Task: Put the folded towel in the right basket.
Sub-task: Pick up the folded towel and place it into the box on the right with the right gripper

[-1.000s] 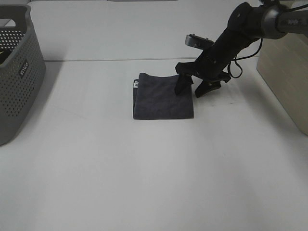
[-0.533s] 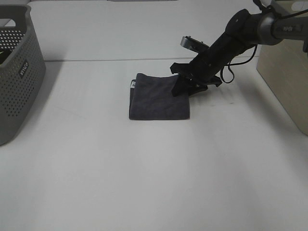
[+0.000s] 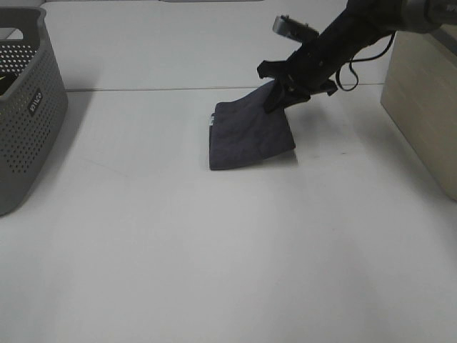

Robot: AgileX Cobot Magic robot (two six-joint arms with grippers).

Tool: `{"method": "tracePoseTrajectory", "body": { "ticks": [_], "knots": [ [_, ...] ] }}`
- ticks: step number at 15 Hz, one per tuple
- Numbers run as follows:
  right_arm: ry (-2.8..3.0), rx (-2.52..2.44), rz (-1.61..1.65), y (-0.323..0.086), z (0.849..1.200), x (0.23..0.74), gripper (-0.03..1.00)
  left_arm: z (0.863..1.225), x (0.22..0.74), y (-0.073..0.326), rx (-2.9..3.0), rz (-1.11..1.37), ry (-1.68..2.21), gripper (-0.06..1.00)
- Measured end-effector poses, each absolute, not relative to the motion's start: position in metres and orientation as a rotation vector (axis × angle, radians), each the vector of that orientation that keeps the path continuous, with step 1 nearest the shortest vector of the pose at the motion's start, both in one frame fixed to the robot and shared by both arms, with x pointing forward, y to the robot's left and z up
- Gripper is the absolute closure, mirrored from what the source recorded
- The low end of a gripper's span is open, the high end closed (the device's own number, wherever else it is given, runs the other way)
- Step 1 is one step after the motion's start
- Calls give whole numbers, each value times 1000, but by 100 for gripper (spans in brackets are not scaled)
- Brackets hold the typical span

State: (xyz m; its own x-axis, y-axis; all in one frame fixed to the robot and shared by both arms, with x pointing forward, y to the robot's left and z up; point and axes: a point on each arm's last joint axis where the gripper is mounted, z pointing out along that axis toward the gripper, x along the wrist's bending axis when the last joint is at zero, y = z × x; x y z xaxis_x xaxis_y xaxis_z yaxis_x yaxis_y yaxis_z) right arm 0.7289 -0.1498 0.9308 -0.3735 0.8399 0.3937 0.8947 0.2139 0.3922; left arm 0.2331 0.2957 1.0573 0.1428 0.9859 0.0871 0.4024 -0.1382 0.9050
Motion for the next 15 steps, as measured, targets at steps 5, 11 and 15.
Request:
{"method": "tracePoseTrajectory", "body": {
  "ticks": [5,11,15],
  "knots": [
    [-2568,-1665,-1056,-160,1038,709,93,1057,233,296,1661,970,1358,-4],
    [-2645,-1921,-1220,-219,1137,680,93,1057,233,296,1661,970,1358,-4],
    [-2516,-2252,-1278,-311,1168,669,93,1057,233,296,1661,970,1358,-4]
  ]
}}
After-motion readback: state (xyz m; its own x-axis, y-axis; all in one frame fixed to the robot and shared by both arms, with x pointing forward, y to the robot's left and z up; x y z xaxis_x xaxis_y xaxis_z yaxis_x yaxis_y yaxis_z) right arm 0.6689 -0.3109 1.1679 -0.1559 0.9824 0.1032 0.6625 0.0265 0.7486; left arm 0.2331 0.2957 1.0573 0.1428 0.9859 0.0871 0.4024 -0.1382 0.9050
